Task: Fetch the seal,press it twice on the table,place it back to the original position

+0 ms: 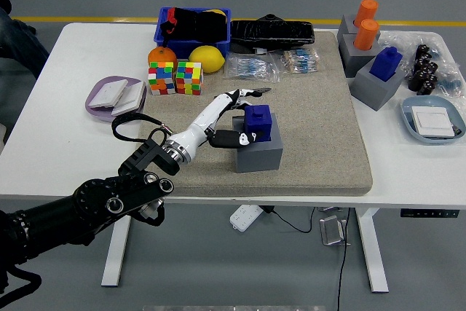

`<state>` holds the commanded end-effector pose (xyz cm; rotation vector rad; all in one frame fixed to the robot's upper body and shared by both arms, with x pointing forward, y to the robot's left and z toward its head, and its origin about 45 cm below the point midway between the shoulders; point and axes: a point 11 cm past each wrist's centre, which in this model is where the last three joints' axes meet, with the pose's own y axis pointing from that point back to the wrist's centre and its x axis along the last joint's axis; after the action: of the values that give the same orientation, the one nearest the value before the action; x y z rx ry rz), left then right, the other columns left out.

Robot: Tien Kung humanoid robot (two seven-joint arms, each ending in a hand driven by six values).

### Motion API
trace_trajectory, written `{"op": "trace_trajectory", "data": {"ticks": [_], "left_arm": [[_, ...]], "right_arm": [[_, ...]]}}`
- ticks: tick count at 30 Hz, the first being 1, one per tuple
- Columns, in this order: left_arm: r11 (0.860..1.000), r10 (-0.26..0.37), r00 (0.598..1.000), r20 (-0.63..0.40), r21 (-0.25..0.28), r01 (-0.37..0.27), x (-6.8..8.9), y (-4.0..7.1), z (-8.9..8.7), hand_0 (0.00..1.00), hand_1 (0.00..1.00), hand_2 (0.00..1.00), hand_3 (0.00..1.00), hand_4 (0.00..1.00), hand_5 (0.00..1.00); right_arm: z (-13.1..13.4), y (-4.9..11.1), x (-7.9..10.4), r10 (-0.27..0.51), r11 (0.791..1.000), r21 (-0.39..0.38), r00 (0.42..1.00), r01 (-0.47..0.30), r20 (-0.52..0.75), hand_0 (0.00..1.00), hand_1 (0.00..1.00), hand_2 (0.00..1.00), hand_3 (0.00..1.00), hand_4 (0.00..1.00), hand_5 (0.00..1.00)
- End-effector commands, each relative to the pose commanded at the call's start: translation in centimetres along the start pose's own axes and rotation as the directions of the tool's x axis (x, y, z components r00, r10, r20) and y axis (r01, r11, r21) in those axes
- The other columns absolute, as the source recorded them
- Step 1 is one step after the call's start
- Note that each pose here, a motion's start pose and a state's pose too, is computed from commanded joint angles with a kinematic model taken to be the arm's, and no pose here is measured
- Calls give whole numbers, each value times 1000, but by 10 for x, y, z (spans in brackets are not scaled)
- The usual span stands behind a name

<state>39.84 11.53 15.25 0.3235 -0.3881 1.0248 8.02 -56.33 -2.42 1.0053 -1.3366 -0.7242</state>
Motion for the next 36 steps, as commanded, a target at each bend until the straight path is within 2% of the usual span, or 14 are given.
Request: {"op": "trace_trajectory", "data": {"ticks": [1,2,7,8,13,14,19,20,25,26,28,31,32,36], "left_arm": [[1000,-1,1000,-2,0,1,0,0,0,821,788,727,846,720,2],[1000,-2,1000,-5,1,2,0,0,0,861,892,838,893,892,2],[1000,-20,1000,-22,9,20,0,0,-2,861,892,838,893,892,2],[1000,-24,999,-28,11,25,0,0,-2,927,975,930,966,998,39],[998,-56,997,-60,22,57,-2,-1,-4,927,975,930,966,998,39],[997,-69,995,-71,24,71,-2,-1,-4,998,998,998,998,998,280],[994,-99,988,-121,23,103,-2,-2,-5,998,998,998,998,998,280],[995,-97,987,-129,21,100,0,-2,-5,998,998,998,998,998,547],[998,-59,977,-204,3,61,10,-4,-1,998,998,998,998,998,547],[999,-47,973,-225,0,48,14,-4,0,998,998,998,998,998,771],[1000,-29,969,-245,-4,29,19,-4,1,998,998,998,998,998,771],[999,32,959,-283,-11,-36,33,-3,2,998,998,998,998,998,771],[999,47,957,-285,-12,-53,37,-2,2,998,998,998,998,998,840],[994,100,950,-295,-8,-107,51,0,-1,998,998,998,998,998,840]], "right_arm": [[0,0,0,0,1000,0,1000,0,0,905,759,761,775,877,560],[0,0,0,0,1000,0,1000,0,-1,905,759,761,775,878,560],[0,0,-1,-2,1000,0,1000,2,1,905,759,761,775,878,560],[0,0,-1,-2,1000,0,1000,2,0,905,759,761,775,878,560],[0,0,0,0,1000,-1,1000,0,1,905,759,761,775,878,560],[0,0,0,0,1000,-1,1000,0,2,905,759,761,775,879,560],[0,0,-1,-3,1000,0,1000,3,1,905,759,761,775,879,560],[0,0,-1,-3,1000,0,1000,3,1,905,759,761,775,879,560],[1,0,-1,-3,1000,-1,1000,3,2,905,759,761,775,879,560],[1,0,-1,-3,1000,-1,1000,3,3,905,759,761,775,879,560],[1,0,-1,-3,1000,-2,1000,3,3,905,759,761,775,879,560],[1,0,-2,-4,1000,-2,1000,4,5,905,759,761,775,879,560],[1,-1,-2,-4,1000,-2,1000,4,6,905,759,761,776,879,559],[2,-1,-2,-4,1000,-3,1000,4,7,905,759,761,776,879,559]]}}
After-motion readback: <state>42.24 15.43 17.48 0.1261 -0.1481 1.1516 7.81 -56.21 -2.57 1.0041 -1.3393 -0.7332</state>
